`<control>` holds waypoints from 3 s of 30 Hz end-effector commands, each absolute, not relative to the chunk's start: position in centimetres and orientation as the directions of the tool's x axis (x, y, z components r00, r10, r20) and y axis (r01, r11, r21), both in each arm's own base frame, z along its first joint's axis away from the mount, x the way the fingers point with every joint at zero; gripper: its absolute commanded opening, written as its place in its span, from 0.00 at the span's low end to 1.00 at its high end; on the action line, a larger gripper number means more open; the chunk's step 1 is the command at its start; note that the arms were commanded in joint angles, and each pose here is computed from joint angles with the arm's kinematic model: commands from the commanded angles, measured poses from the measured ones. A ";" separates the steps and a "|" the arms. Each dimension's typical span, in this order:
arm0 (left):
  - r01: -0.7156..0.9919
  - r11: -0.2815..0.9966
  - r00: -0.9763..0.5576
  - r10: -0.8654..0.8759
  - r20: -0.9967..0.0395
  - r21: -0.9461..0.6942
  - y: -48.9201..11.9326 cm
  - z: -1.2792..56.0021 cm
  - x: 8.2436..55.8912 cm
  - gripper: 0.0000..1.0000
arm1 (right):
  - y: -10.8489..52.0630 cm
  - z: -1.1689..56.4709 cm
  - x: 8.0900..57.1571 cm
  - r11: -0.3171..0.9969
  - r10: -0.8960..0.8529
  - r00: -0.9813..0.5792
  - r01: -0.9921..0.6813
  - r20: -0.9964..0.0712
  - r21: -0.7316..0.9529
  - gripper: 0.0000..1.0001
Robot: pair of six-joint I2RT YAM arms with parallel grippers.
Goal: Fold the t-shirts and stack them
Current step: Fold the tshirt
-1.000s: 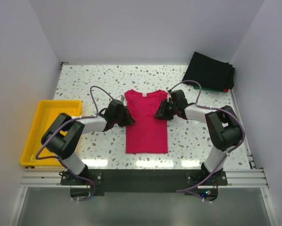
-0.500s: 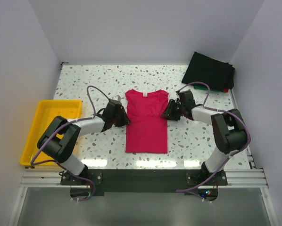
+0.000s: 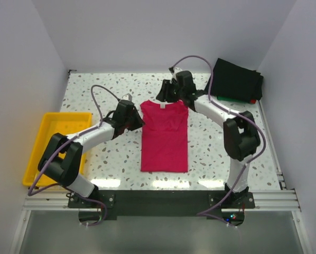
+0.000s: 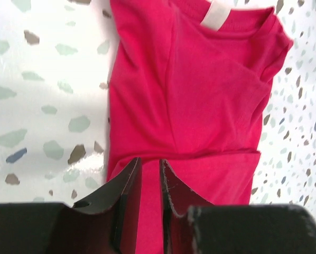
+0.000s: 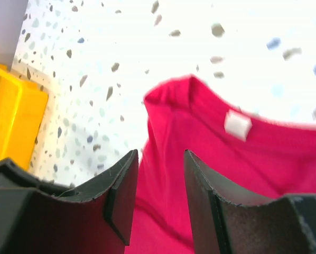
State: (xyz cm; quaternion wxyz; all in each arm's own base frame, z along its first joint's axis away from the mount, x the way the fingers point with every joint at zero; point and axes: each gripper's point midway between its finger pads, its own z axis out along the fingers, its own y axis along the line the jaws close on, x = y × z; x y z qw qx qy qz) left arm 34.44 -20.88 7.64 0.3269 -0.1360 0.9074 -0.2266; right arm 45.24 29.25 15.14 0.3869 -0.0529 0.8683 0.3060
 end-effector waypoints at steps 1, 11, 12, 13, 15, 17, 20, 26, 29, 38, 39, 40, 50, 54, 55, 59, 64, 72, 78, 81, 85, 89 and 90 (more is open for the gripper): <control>-0.116 0.857 -0.716 -0.422 -0.556 -0.501 -20.6 8.9 36.9 0.24 | 31.1 13.8 49.0 0.817 0.038 -0.639 -0.423 -0.768 0.392 0.43; -0.092 0.816 -0.754 -0.432 -0.495 -0.571 -22.9 6.7 38.6 0.21 | 37.2 10.9 52.9 0.730 -0.046 -0.595 -0.568 -0.802 0.379 0.43; -0.090 0.811 -0.762 -0.430 -0.485 -0.578 -23.2 6.3 38.5 0.20 | 38.4 11.6 52.9 0.721 -0.057 -0.577 -0.588 -0.815 0.367 0.43; -0.084 0.804 -0.758 -0.435 -0.485 -0.589 -23.4 6.3 38.8 0.20 | 38.7 11.2 52.8 0.720 -0.074 -0.572 -0.597 -0.817 0.353 0.43; -0.094 0.802 -0.768 -0.436 -0.469 -0.590 -23.4 5.3 38.7 0.20 | 39.3 10.3 52.5 0.727 -0.092 -0.579 -0.596 -0.810 0.343 0.43; -0.112 0.803 -0.774 -0.439 -0.455 -0.585 -23.3 4.4 38.7 0.18 | 39.3 10.0 52.5 0.730 -0.098 -0.577 -0.595 -0.811 0.336 0.43; -0.134 0.808 -0.786 -0.439 -0.435 -0.573 -23.0 3.4 38.4 0.16 | 39.5 9.4 52.0 0.730 -0.117 -0.579 -0.601 -0.807 0.326 0.44; -0.152 0.812 -0.794 -0.440 -0.419 -0.563 -22.8 2.5 38.0 0.14 | 39.7 8.4 51.0 0.735 -0.172 -0.575 -0.615 -0.800 0.284 0.44; -0.149 0.811 -0.796 -0.438 -0.418 -0.567 -22.8 2.6 38.1 0.14 | 39.6 8.0 50.6 0.743 -0.204 -0.573 -0.618 -0.794 0.255 0.44; -0.156 0.811 -0.806 -0.435 -0.403 -0.564 -22.8 1.8 37.9 0.13 | 38.9 7.5 49.9 0.756 -0.246 -0.568 -0.620 -0.785 0.211 0.42; -0.156 0.812 -0.806 -0.434 -0.402 -0.563 -22.8 1.8 37.8 0.13 | 39.0 7.6 49.8 0.754 -0.247 -0.567 -0.622 -0.786 0.212 0.40; -0.156 0.811 -0.807 -0.434 -0.401 -0.564 -22.8 1.8 37.9 0.12 | 39.0 7.7 49.8 0.752 -0.246 -0.564 -0.624 -0.788 0.211 0.38; -0.165 0.817 -0.809 -0.433 -0.399 -0.552 -22.3 1.5 37.7 0.12 | 38.3 9.5 50.3 0.784 -0.200 -0.553 -0.585 -0.809 0.206 0.08; -0.170 0.819 -0.809 -0.433 -0.397 -0.547 -22.1 1.3 37.6 0.11 | 36.9 10.3 51.3 0.832 -0.145 -0.559 -0.516 -0.817 0.205 0.04; -0.171 0.820 -0.810 -0.433 -0.396 -0.547 -22.1 1.3 37.5 0.11 | 36.6 10.5 51.5 0.840 -0.132 -0.561 -0.501 -0.817 0.209 0.03; -0.174 0.822 -0.812 -0.431 -0.394 -0.542 -22.0 1.1 37.3 0.11 | 35.6 11.2 52.3 0.844 -0.050 -0.578 -0.460 -0.815 0.275 0.03; -0.177 0.824 -0.813 -0.431 -0.392 -0.538 -21.8 0.8 37.3 0.11 | 35.5 11.7 52.6 0.832 0.028 -0.591 -0.433 -0.806 0.347 0.02; -0.179 0.823 -0.814 -0.432 -0.389 -0.539 -21.8 0.7 37.3 0.11 | 35.4 11.2 53.5 0.787 0.134 -0.642 -0.394 -0.755 0.474 0.12; -0.178 0.822 -0.811 -0.434 -0.393 -0.540 -21.7 0.9 37.5 0.11 | 35.2 11.9 53.7 0.780 0.139 -0.635 -0.403 -0.760 0.479 0.32; -0.172 0.821 -0.811 -0.432 -0.395 -0.545 -21.8 1.1 37.6 0.11 | 35.4 12.6 53.3 0.780 0.101 -0.608 -0.442 -0.787 0.442 0.39; -0.173 0.819 -0.810 -0.434 -0.394 -0.547 -21.8 1.1 37.7 0.11 | 36.3 11.8 52.2 0.776 0.014 -0.607 -0.494 -0.794 0.392 0.46; -0.172 0.818 -0.809 -0.436 -0.395 -0.550 -21.8 1.2 37.8 0.11 | 36.8 9.7 50.4 0.798 -0.079 -0.619 -0.509 -0.781 0.323 0.46; -0.171 0.819 -0.810 -0.434 -0.395 -0.548 -21.8 1.1 37.8 0.11 | 36.6 9.5 50.3 0.806 -0.096 -0.609 -0.512 -0.787 0.298 0.46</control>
